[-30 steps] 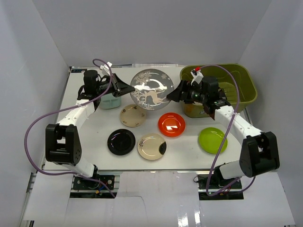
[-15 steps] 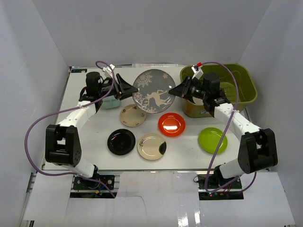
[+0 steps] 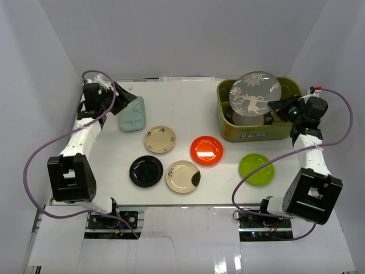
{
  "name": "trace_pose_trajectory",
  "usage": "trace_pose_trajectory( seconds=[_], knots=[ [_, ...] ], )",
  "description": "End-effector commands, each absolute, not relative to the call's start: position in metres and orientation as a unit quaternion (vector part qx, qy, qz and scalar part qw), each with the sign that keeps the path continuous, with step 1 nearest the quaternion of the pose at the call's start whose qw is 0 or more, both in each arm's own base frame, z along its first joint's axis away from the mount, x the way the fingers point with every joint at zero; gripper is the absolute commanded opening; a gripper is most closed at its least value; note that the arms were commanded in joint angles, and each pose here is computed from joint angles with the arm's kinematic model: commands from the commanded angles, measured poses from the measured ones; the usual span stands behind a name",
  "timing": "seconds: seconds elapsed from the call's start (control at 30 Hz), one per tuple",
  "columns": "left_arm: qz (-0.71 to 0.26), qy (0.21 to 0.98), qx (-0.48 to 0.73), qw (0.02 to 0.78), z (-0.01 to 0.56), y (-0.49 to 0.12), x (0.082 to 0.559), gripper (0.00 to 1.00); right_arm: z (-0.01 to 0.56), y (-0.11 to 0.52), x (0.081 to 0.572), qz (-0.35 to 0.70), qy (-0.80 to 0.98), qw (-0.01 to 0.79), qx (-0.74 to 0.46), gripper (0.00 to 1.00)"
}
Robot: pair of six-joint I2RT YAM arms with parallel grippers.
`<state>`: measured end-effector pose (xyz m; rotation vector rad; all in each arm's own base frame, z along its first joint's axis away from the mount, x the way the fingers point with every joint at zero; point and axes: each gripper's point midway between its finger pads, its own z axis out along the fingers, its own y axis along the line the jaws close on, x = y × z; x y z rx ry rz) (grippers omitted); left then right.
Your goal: Place the plates into the plastic bin on the countertop
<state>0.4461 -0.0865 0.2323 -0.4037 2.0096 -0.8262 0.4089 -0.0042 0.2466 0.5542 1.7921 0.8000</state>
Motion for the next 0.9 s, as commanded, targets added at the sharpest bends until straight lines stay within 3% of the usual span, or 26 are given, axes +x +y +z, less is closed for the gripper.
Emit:
trace_pose_trajectory(
  seconds=[0.0, 0.13, 0.33, 0.4, 0.53, 0.57, 0.67, 0.73, 0.87],
  knots=[
    [-0.258, 0.822, -0.243, 0.445, 0.196, -0.025, 0.452, 0.77, 0.264, -0.006, 0.416, 0.34, 0.734, 0.552, 0.205, 0.08],
    [-0.252, 0.83, -0.281, 0.411, 0.162, 0.009, 0.457, 0.79, 0.24, -0.024, 0.434, 0.295, 0.762, 0.534, 0.219, 0.08],
    [-0.276, 0.844, -0.293, 0.354, 0.115, 0.012, 0.467, 0.83, 0.212, -0.033, 0.443, 0.268, 0.786, 0.509, 0.225, 0.08],
    [-0.283, 0.849, -0.295, 0.335, 0.098, 0.011, 0.472, 0.83, 0.205, -0.034, 0.444, 0.259, 0.792, 0.504, 0.226, 0.13],
    [-0.276, 0.854, -0.305, 0.318, 0.074, 0.019, 0.48, 0.83, 0.188, -0.034, 0.447, 0.233, 0.814, 0.485, 0.219, 0.39],
    [-0.278, 0.853, -0.305, 0.321, 0.071, 0.021, 0.483, 0.84, 0.185, -0.033, 0.446, 0.229, 0.818, 0.481, 0.219, 0.54],
    [-0.292, 0.852, -0.3, 0.314, 0.061, 0.019, 0.489, 0.83, 0.179, -0.033, 0.447, 0.214, 0.825, 0.477, 0.215, 0.76],
    [-0.295, 0.852, -0.298, 0.312, 0.056, 0.02, 0.493, 0.82, 0.176, -0.035, 0.443, 0.198, 0.832, 0.472, 0.216, 0.87],
    [-0.299, 0.851, -0.3, 0.309, 0.046, 0.02, 0.499, 0.75, 0.186, -0.039, 0.437, 0.177, 0.832, 0.48, 0.214, 0.98]
  ],
)
